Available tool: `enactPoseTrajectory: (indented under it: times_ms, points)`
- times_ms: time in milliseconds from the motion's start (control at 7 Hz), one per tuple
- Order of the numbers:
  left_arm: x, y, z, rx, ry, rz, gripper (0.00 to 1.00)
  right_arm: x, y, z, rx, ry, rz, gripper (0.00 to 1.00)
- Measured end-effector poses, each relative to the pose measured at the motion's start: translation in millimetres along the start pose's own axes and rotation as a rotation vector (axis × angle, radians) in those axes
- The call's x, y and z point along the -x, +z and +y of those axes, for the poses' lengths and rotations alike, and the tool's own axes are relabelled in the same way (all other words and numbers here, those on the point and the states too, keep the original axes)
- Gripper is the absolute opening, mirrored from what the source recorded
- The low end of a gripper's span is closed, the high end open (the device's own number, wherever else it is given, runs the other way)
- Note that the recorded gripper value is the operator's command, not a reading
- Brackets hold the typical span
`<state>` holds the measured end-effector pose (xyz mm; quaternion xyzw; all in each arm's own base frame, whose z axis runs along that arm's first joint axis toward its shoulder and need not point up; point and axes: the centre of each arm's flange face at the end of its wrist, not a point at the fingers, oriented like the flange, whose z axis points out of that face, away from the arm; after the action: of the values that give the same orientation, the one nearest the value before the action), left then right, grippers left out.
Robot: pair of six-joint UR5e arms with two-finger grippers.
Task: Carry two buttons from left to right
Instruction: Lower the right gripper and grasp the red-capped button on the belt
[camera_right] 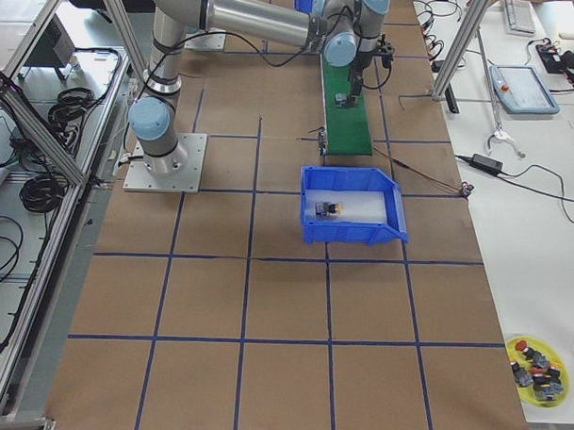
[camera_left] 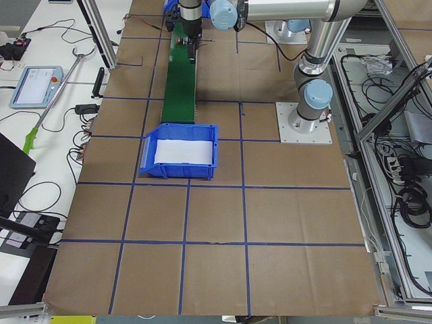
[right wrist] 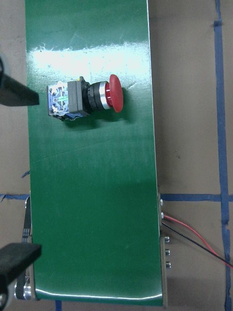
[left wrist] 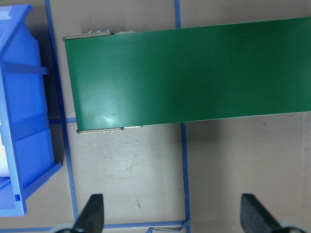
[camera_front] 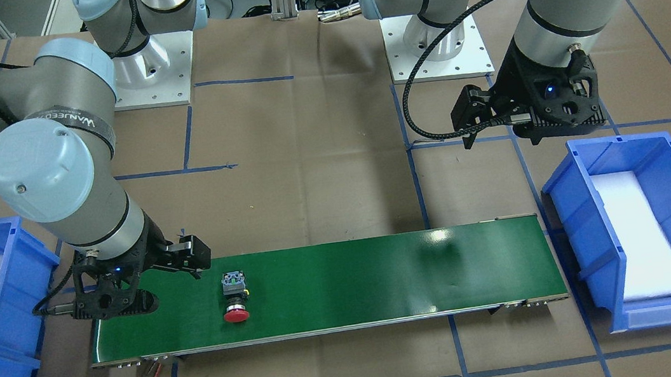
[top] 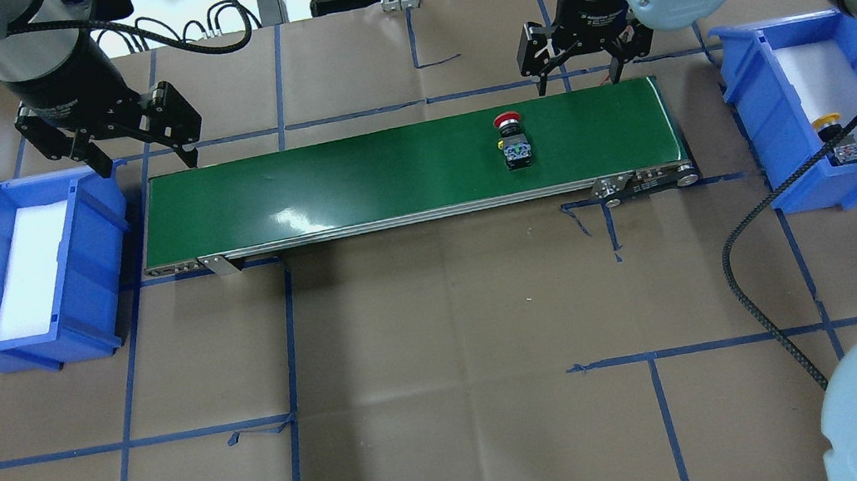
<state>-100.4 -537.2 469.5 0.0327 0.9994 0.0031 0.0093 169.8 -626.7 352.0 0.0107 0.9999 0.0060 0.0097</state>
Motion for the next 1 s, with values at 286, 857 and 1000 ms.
enactPoseTrajectory:
  times_ms: [286, 857, 1000]
  points:
    - [0.1, 0.0, -0.5, 0.000, 0.000, 0.000, 1.00, 2.9, 11.0, 0.0, -0.003, 0.012, -0.006, 0.99]
    - [0.1, -0.9, -0.8, -0.002, 0.000, 0.000, 1.00, 6.1, 53.4, -20.8, -0.014, 0.014, -0.011, 0.99]
    - [0.1, -0.9, -0.8, -0.002, 0.000, 0.000, 1.00, 7.0, 64.2, -23.2, -0.004, 0.013, -0.017, 0.98]
